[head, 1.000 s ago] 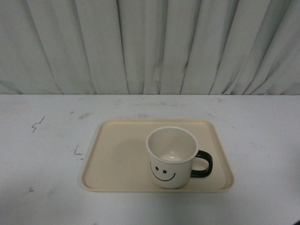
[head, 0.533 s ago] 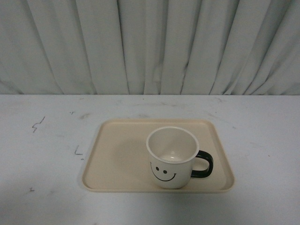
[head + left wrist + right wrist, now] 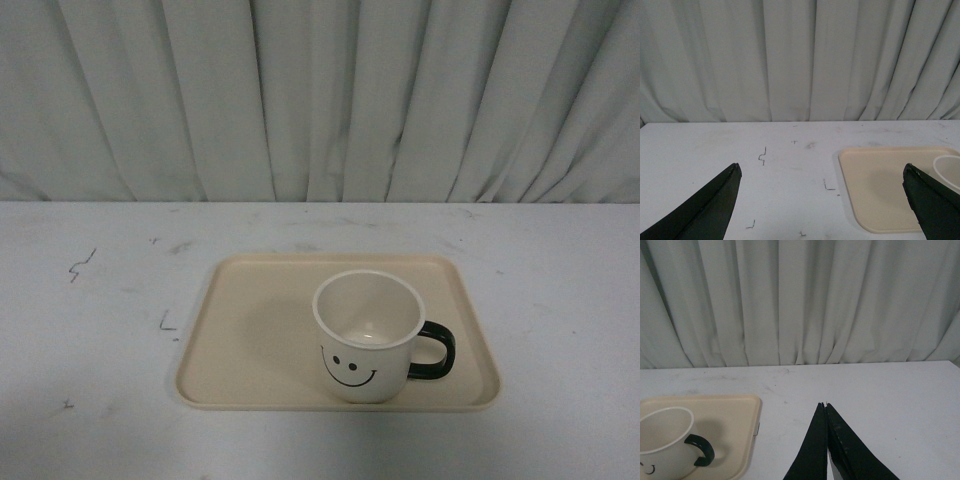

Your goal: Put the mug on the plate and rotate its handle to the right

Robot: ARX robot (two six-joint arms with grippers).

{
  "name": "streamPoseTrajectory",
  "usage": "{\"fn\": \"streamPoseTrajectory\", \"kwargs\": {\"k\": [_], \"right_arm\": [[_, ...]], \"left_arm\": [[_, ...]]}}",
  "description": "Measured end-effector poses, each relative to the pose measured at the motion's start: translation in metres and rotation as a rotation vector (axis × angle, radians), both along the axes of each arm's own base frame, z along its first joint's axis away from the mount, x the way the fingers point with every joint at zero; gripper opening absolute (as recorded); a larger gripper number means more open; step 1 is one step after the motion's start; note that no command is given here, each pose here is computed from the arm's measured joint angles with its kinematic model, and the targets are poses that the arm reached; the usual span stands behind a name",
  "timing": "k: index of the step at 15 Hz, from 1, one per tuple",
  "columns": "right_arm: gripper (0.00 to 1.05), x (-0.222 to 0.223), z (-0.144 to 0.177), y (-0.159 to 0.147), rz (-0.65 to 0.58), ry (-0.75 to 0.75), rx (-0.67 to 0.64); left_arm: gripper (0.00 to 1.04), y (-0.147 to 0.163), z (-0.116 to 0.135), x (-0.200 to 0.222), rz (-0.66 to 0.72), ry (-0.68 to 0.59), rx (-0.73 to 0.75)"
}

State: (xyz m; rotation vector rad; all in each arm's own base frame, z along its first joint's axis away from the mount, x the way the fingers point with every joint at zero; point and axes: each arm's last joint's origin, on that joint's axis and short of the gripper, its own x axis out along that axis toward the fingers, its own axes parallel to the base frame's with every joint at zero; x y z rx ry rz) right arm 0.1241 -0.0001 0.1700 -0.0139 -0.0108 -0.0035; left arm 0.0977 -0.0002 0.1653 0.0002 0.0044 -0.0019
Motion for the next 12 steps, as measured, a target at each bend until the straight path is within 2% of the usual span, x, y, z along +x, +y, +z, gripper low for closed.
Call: {"fn": "streamPoseTrajectory", "kwargs": {"k": [10,12], "right_arm": [[0.02,-0.016,0.0,0.0,0.0,-0.003,0.0],[0.02,-0.024,-0.007,0.0,0.003,0.053,0.0]], "left_arm": [[0.98,0.0,0.0,0.0,0.0,0.0,0.0],[0.98,0.0,0.0,0.0,0.0,0.0,0.0]]}}
